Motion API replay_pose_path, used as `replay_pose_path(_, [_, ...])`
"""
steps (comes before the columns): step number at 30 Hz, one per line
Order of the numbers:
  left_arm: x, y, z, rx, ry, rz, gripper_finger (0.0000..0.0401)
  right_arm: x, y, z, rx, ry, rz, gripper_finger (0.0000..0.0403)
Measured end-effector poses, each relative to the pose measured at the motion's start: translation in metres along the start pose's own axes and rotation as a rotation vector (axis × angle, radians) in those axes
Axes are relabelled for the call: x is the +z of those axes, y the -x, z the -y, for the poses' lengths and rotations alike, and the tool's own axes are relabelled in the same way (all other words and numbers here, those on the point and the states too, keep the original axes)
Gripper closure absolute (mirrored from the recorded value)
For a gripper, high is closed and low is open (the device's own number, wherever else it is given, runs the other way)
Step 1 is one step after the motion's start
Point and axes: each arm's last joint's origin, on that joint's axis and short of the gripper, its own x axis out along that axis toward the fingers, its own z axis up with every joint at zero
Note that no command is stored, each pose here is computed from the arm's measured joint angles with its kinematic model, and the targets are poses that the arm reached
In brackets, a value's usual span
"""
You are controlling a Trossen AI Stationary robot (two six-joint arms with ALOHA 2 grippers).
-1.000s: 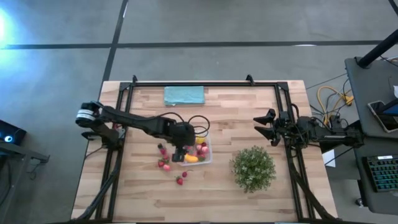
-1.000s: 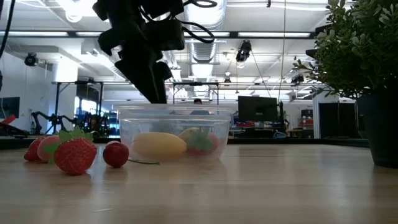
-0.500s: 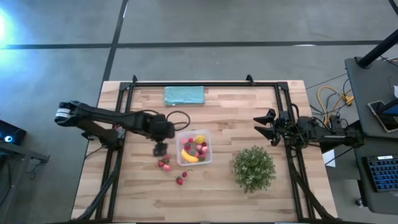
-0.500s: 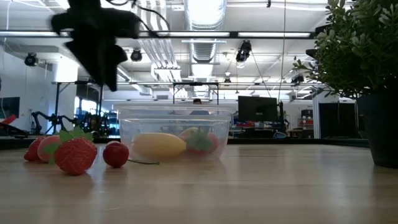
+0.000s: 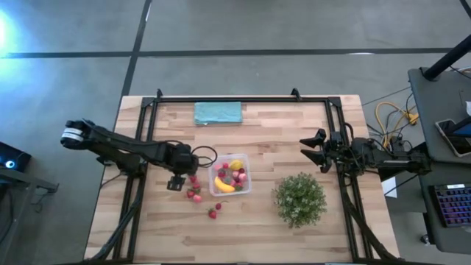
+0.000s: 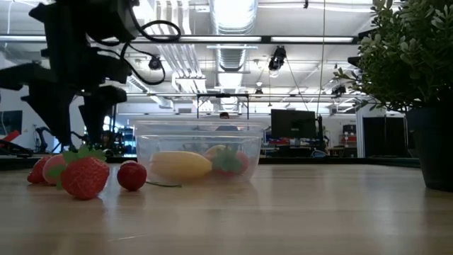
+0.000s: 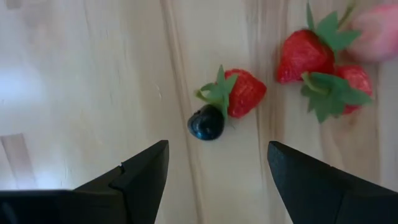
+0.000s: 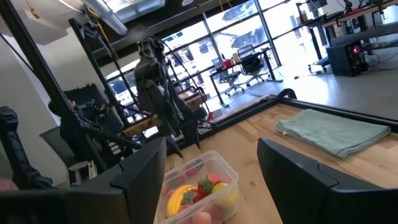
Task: Pick and placing Produce into tupperware
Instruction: Put the black cherry into the transparent bin
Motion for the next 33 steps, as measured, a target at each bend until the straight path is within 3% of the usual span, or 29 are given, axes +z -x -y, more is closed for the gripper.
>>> replay_pose_path(16, [-0.004, -0.035, 0.002, 0.026, -0.016, 0.009, 0.0148, 0.0, 0.0, 0.0, 0.0, 0.0, 0.0, 0.0161])
replay_pose_path(27, [-0.004, -0.045, 0.004, 0.013, -0.023, -0.019, 0.0246, 0.0, 0.0, 0.0, 0.0, 0.0, 0.0, 0.0161])
replay_pose_path(33, [0.0, -0.045, 0.003, 0.032, -0.014, 0.032, 0.027, 0.0, 0.0, 0.0, 0.0, 0.0, 0.0, 0.0161])
